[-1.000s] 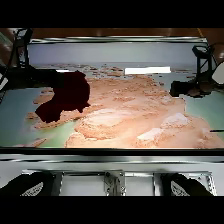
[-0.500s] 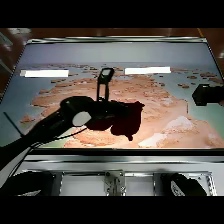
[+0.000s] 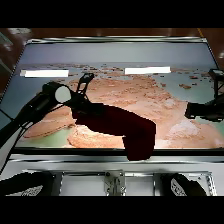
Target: Fold the shirts.
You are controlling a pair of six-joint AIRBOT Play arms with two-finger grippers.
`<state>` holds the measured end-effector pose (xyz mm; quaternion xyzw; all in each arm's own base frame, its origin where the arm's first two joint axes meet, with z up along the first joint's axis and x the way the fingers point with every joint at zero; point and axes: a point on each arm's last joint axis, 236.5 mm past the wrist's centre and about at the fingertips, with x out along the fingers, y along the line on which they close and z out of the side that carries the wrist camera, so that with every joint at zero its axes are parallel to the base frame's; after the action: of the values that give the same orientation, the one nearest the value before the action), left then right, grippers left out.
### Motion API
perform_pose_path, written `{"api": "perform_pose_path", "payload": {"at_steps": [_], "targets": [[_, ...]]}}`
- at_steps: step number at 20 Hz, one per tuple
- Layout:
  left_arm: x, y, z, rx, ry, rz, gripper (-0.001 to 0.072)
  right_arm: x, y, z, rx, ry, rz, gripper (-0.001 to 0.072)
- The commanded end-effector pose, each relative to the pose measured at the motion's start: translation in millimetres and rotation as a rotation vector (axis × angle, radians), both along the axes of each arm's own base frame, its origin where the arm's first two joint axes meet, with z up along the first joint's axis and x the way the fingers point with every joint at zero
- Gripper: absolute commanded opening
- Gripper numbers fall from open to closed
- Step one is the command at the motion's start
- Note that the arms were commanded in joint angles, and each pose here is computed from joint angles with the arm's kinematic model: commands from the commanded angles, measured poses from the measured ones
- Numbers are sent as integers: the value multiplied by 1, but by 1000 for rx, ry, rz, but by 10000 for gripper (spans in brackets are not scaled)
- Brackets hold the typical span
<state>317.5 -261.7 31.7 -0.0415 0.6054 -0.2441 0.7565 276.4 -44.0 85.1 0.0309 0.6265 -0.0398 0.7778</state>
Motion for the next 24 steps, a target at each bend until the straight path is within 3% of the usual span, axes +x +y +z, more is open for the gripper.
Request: {"api": "perform_pose_path", "payload": {"at_steps": [1, 3, 6, 11, 16, 17, 18, 19, 21, 22, 24], "targets": [[-53, 87, -36, 52, 167, 50, 718, -21, 18, -58, 273, 119, -58, 669], [-68, 90, -69, -89, 222, 227, 718, -30, 30, -80, 390, 137, -89, 670], [-70, 75, -103, -217, 260, 358, 718, -38, 37, -106, 427, 155, -128, 670], [-44, 35, -132, -305, 262, 416, 718, -33, 41, -116, 447, 125, -166, 669], [-16, 24, -146, -293, 237, 429, 711, -37, 43, -116, 456, 144, -164, 669], [-10, 22, -147, -294, 231, 430, 572, -37, 44, -115, 460, 148, -164, 669], [-5, 21, -146, -296, 227, 429, 383, -38, 48, -115, 475, 150, -166, 670], [-2, 19, -146, -298, 224, 428, 313, -39, 54, -118, 502, 152, -174, 670], [2, 15, -139, -307, 207, 395, 87, -45, 68, -130, 564, 167, -203, 669], [1, 12, -133, -312, 190, 340, 35, -51, 76, -138, 593, 181, -211, 669], [-3, 8, -120, -329, 184, 287, 35, -62, 89, -153, 638, 198, -224, 670]]}}
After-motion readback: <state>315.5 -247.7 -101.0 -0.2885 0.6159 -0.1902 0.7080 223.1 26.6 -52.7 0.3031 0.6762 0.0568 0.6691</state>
